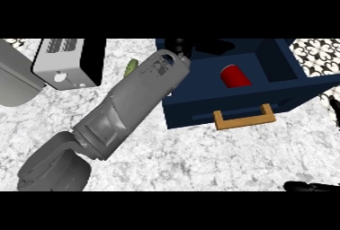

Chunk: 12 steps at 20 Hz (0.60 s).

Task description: Pick up the can, place it into the drawer and close the drawer

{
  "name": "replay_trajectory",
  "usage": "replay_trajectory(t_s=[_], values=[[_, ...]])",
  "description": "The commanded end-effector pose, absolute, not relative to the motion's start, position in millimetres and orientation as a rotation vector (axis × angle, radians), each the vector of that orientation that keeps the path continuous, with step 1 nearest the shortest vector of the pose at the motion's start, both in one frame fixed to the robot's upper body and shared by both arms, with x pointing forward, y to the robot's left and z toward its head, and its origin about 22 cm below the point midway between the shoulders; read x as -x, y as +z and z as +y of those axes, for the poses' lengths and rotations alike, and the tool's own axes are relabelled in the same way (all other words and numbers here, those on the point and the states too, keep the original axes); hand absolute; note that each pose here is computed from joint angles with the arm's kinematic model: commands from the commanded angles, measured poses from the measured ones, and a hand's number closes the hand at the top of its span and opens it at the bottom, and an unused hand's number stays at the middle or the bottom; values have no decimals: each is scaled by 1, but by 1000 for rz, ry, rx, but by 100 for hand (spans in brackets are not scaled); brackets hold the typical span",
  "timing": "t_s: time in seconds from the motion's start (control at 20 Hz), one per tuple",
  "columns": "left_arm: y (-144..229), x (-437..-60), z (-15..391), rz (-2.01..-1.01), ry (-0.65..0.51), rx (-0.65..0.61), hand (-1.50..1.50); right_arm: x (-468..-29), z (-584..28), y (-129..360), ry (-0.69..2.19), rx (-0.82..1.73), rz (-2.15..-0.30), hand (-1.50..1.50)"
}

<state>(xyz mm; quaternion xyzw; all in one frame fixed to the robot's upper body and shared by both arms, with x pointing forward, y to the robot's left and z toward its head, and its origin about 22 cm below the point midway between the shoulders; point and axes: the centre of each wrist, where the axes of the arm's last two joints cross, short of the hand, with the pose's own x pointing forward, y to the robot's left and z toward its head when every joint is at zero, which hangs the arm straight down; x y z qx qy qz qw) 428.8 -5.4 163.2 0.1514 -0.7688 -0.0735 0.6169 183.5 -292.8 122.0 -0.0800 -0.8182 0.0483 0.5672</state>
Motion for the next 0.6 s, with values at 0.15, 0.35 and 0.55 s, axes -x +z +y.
replay_trajectory(t_s=[0.15, 0.35, 0.55], values=[[158, -428, -3, -1748, -116, -287, -150, -180, -293, 135, 294, 386, -1996, -150], [167, -422, -12, -1761, -73, -241, -150, -182, -285, 146, 396, 423, -2026, -150], [188, -423, -19, -1799, -55, -208, -150, -184, -279, 152, 502, 515, -2020, -150]])
